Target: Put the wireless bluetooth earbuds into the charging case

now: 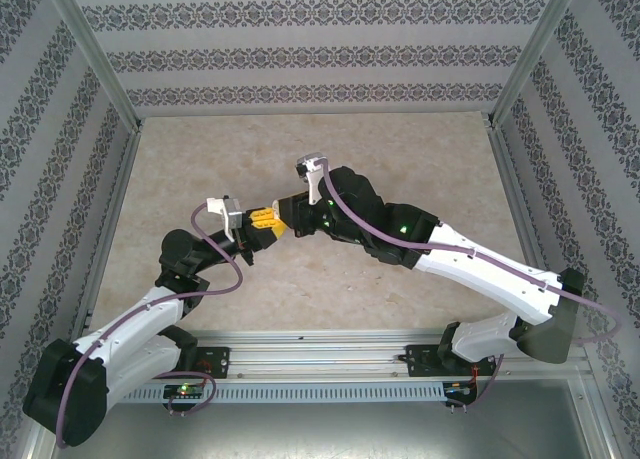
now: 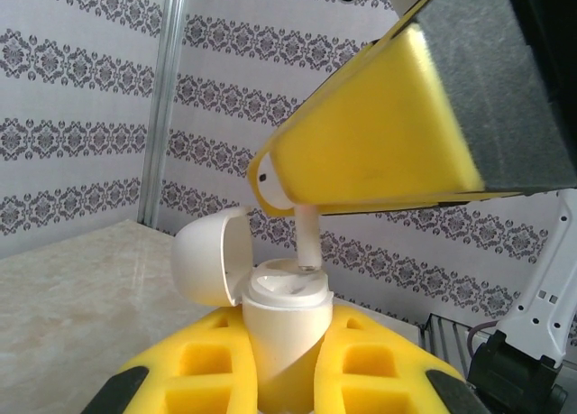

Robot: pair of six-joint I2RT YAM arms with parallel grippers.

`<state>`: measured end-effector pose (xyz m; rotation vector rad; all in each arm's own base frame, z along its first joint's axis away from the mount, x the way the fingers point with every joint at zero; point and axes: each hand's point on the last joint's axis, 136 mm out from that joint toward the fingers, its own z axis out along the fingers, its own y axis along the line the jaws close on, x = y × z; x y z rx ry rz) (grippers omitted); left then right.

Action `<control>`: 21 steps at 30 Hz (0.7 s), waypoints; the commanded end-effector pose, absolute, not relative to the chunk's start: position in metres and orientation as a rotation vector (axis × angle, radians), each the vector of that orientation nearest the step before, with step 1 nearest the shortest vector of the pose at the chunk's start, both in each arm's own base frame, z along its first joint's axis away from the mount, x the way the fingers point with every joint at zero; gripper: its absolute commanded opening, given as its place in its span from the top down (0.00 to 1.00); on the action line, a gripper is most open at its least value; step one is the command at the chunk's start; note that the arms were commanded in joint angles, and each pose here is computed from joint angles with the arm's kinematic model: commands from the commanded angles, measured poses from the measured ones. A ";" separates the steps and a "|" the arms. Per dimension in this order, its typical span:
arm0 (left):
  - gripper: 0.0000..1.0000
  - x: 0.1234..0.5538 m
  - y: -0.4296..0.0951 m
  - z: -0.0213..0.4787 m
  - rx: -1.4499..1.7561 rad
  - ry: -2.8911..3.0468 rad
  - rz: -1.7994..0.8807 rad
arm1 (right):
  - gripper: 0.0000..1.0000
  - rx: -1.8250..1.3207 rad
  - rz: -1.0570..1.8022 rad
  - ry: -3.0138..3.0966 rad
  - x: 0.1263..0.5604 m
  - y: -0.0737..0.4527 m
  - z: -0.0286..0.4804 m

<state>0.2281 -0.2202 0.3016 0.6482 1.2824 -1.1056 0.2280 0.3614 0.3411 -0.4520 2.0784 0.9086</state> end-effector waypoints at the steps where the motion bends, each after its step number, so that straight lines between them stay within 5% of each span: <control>1: 1.00 0.223 -0.223 0.312 0.673 1.226 -1.092 | 0.83 -0.451 0.929 2.080 0.232 0.366 0.341; 21: 1.00 0.223 -0.223 0.314 0.668 1.222 -1.086 | 0.79 -0.457 0.814 2.251 0.230 0.359 0.301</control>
